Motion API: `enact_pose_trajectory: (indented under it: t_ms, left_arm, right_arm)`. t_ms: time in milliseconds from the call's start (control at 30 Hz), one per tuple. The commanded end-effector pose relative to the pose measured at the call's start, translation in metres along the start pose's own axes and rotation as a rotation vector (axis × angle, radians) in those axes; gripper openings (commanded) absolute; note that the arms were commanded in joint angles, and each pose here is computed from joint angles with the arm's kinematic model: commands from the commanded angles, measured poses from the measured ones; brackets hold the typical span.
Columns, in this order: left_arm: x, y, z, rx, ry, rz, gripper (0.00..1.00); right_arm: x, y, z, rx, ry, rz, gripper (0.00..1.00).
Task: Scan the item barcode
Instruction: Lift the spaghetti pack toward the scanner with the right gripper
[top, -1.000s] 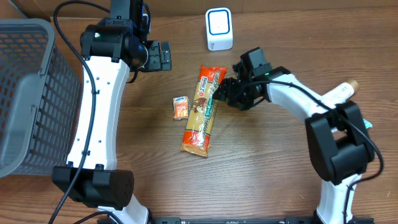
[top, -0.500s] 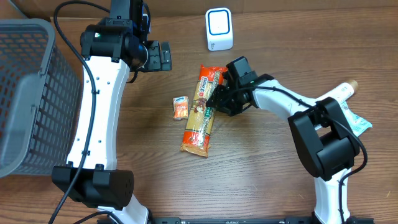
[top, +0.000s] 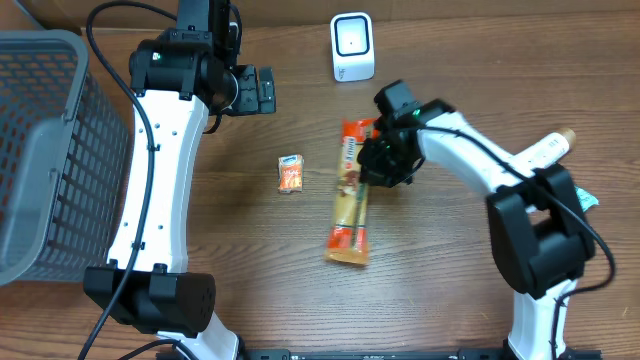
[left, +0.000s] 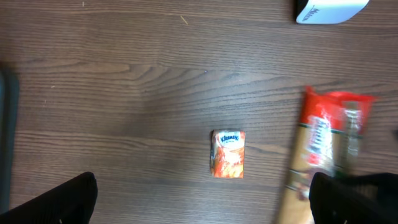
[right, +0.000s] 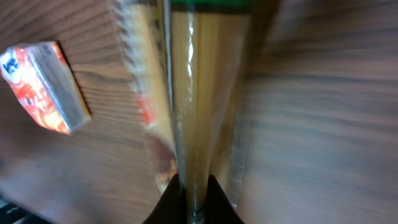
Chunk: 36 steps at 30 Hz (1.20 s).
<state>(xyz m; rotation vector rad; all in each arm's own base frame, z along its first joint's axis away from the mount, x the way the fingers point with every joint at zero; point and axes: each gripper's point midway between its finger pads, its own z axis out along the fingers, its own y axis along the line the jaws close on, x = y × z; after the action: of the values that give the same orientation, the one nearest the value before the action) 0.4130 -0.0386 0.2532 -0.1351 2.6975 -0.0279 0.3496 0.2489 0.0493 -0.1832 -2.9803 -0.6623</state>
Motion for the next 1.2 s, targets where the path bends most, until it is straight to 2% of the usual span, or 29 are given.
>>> enact_pose_trajectory:
  t_ms: [0,133,267,433,567,633,700,733,833,900,1033,1167]
  left_arm:
    - [0.001,0.003,0.004,-0.012,0.008,-0.008,1.0]
    - [0.001,0.003,0.004,-0.012,0.009,-0.008,1.0]
    - [0.001,0.003,0.004,-0.012,0.008,-0.008,1.0]
    - [0.001,0.003,0.004,-0.012,0.009,-0.008,1.0]
    - [0.001,0.002,0.004,-0.012,0.008,-0.008,1.0]
    - [0.001,0.003,0.004,-0.012,0.009,-0.008,1.0]
    - [0.001,0.003,0.004,-0.012,0.009,-0.008,1.0]
    - [0.001,0.003,0.004,-0.012,0.008,-0.008,1.0]
    - [0.001,0.003,0.004,-0.012,0.008,-0.008,1.0]
    - [0.001,0.003,0.004,-0.012,0.009,-0.008,1.0]
    - [0.001,0.003,0.004,-0.012,0.008,-0.008,1.0]
    - [0.001,0.003,0.004,-0.012,0.008,-0.008,1.0]
  right_arm:
    - [-0.022,0.004,-0.082,0.177,-0.203,-0.126,0.04]
    - [-0.012,-0.027,-0.092,0.43,-0.211,-0.133,0.04]
    - [-0.005,-0.043,-0.067,0.589,-0.157,-0.171,0.04]
    - [0.004,-0.037,-0.019,0.625,-0.086,-0.235,0.04]
    - [0.014,-0.004,-0.001,0.551,-0.1,-0.303,0.04]
    - [0.022,0.018,0.009,0.492,-0.1,-0.341,0.12]
    - [0.035,0.039,0.021,0.422,-0.084,-0.379,0.14]
    - [0.041,0.049,0.025,0.39,-0.075,-0.395,0.19]
    - [0.066,0.079,0.04,0.272,-0.008,-0.529,0.63]
    - [0.071,0.084,0.042,0.265,-0.002,-0.553,0.85]
    - [0.06,0.082,0.03,0.26,-0.011,-0.516,0.88]
    - [0.018,0.079,-0.026,0.222,-0.099,-0.424,0.87]
